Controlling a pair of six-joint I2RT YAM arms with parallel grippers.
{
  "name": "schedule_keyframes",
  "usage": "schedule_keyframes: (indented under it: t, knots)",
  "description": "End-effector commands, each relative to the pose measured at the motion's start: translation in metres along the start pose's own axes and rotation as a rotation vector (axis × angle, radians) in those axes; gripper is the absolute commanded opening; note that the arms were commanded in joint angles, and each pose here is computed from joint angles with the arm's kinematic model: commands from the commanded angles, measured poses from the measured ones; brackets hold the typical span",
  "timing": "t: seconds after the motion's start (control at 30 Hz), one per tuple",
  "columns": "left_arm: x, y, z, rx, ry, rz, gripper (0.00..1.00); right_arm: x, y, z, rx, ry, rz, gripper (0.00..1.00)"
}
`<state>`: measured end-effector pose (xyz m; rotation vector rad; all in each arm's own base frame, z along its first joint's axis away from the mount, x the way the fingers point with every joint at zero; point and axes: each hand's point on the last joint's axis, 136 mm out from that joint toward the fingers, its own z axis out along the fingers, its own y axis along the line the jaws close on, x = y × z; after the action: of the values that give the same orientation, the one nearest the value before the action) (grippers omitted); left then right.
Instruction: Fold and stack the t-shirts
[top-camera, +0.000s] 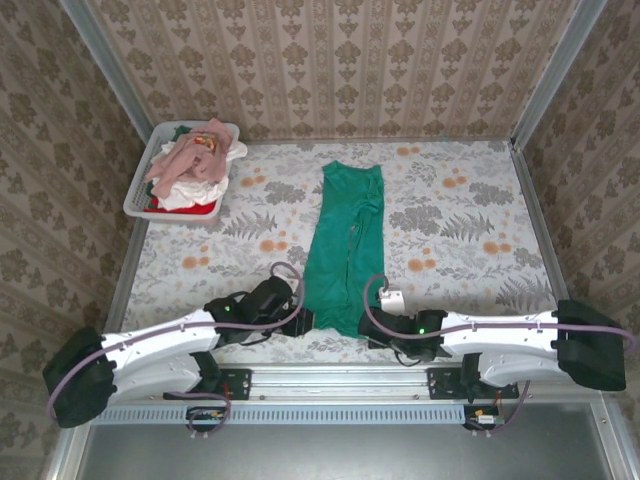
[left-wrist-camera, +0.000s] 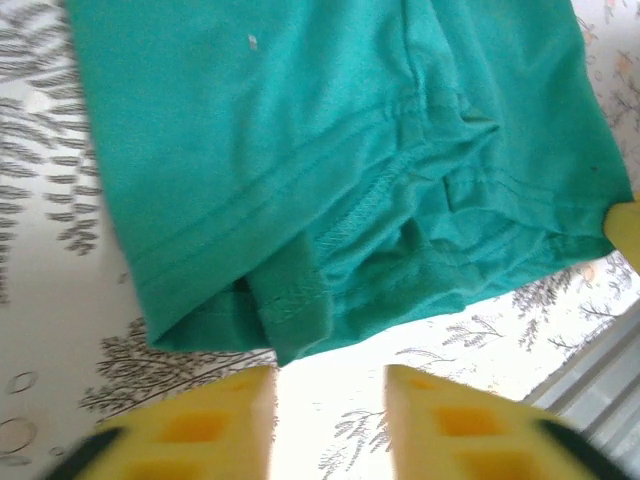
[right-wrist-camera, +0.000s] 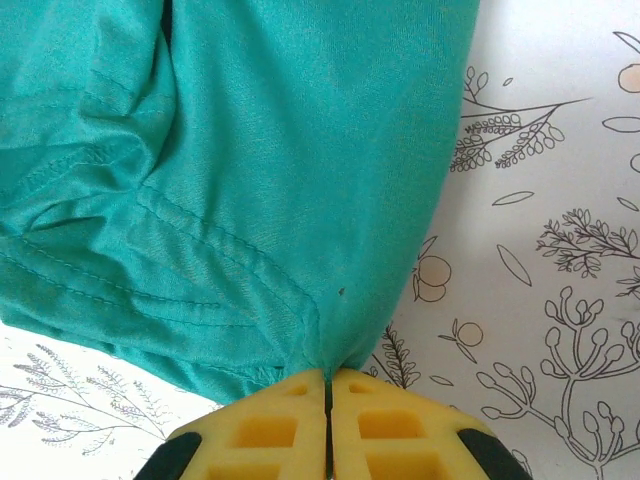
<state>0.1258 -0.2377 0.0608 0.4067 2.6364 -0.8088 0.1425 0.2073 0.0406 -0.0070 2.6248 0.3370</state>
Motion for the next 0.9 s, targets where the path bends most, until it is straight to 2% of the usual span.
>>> schedule_keyframes:
  t: [0.0, 0.1, 0.2, 0.43, 0.6, 0.77, 0.87]
  knots:
    - [0.009, 0.033, -0.004, -0.135, 0.015, -0.044, 0.61, -0.006, -0.001, -0.005, 0.019, -0.024, 0.006, 0.09]
    - [0.009, 0.040, 0.002, -0.163, 0.037, -0.039, 0.66, -0.007, -0.001, -0.005, 0.019, -0.029, 0.009, 0.09]
    - [0.005, 0.041, 0.012, -0.179, 0.069, -0.023, 0.66, -0.007, -0.001, -0.005, 0.015, -0.031, 0.011, 0.09]
    - [0.008, 0.052, 0.031, -0.278, 0.150, 0.017, 0.58, -0.007, -0.002, -0.006, 0.014, -0.034, 0.020, 0.09]
    - [0.007, 0.036, 0.045, -0.191, 0.127, 0.008, 0.51, -0.009, -0.003, -0.008, 0.017, -0.041, 0.012, 0.08]
    - [-0.004, 0.013, 0.052, -0.042, 0.061, -0.036, 0.60, -0.009, -0.003, -0.007, 0.012, -0.043, 0.016, 0.08]
    - [-0.008, 0.010, 0.051, -0.039, 0.055, -0.034, 0.62, -0.009, -0.004, -0.007, 0.014, -0.046, 0.016, 0.08]
